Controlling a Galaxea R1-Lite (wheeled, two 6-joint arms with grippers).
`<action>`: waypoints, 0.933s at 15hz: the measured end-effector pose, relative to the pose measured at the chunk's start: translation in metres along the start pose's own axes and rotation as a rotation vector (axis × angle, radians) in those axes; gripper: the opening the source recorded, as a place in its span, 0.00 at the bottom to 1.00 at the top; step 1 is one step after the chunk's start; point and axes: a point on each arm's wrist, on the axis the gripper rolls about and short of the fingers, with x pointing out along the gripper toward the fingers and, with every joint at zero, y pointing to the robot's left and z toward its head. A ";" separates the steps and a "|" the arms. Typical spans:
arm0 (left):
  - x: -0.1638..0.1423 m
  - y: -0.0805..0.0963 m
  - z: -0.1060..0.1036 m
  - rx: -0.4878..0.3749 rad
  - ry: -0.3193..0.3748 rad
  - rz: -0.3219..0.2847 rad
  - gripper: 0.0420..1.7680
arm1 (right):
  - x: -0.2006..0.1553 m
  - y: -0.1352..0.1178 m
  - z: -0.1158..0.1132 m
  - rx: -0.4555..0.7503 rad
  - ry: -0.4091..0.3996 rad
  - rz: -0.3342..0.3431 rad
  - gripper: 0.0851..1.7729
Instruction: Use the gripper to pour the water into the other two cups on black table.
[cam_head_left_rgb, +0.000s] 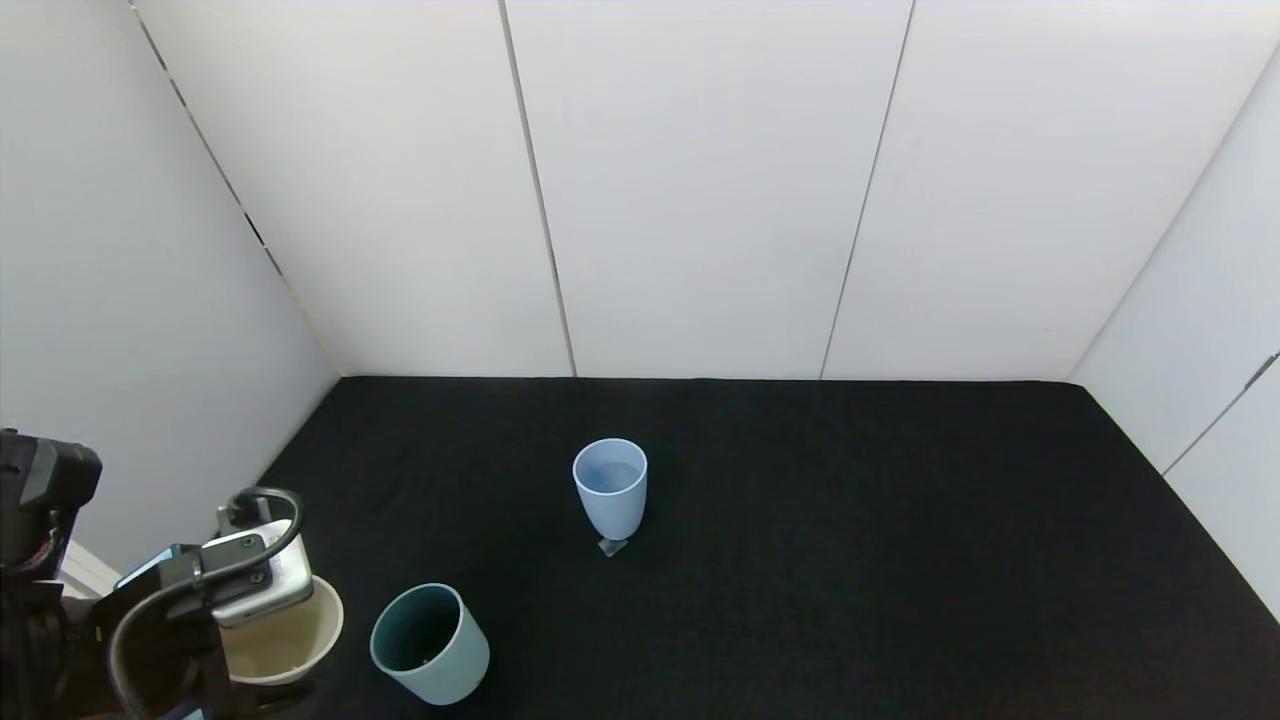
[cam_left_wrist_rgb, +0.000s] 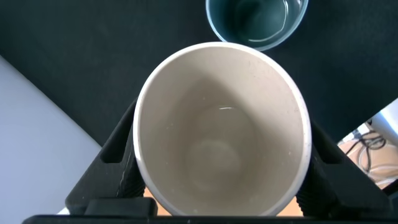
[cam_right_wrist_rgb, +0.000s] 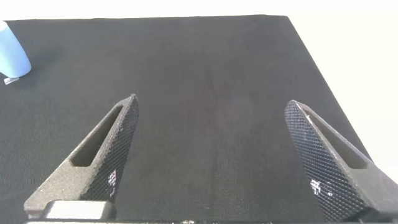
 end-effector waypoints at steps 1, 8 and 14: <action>0.001 0.001 0.001 0.013 0.006 -0.002 0.72 | 0.000 0.000 0.000 0.000 0.000 0.000 0.96; 0.010 0.003 0.013 0.134 0.049 0.001 0.72 | 0.000 0.000 0.000 0.000 0.000 0.000 0.96; 0.019 0.005 0.024 0.250 0.105 0.012 0.72 | 0.000 0.000 0.000 0.000 0.000 0.000 0.96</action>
